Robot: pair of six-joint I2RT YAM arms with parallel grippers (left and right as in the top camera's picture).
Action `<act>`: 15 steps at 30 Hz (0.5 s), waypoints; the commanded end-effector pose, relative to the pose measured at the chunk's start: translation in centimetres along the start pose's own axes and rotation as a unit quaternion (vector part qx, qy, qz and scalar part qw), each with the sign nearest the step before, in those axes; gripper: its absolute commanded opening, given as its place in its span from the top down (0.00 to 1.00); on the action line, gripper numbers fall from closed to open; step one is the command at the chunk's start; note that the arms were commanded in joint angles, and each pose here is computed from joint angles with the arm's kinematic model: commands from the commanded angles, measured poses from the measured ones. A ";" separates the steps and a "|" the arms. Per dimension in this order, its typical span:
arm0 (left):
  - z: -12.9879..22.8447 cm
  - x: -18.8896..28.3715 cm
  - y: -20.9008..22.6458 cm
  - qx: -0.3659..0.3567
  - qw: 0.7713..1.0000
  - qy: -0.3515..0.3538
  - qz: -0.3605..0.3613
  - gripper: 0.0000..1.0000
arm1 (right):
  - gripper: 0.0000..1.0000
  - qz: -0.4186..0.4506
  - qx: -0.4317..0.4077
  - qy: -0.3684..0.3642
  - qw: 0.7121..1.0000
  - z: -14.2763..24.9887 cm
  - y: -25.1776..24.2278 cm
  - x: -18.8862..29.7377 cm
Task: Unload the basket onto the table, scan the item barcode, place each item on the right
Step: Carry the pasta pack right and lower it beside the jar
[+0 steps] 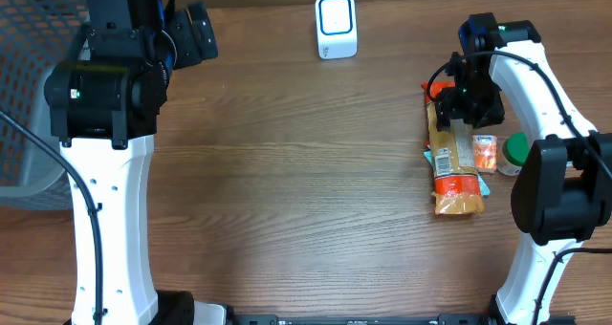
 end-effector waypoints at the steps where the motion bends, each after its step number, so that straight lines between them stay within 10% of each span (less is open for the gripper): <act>1: -0.3 0.3 0.4 -0.006 1.000 -0.006 -0.006 0.01 | 0.09 -0.004 -0.003 -0.027 1.000 0.1 0.0 2.0; 15: -0.3 0.3 0.4 -0.006 1.000 -0.007 -0.006 0.00 | 0.00 -0.067 -0.002 -0.210 0.975 3.5 1.0 15.2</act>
Point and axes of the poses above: each gripper's point midway between its finger pads, its own x axis back along the fingers, its own y axis along the line the jaws close on, z = x × y, the point moved 3 cm from there along x, back along the fingers, and after that the axes turned 8 degrees about -x, right-handed, at the moved point
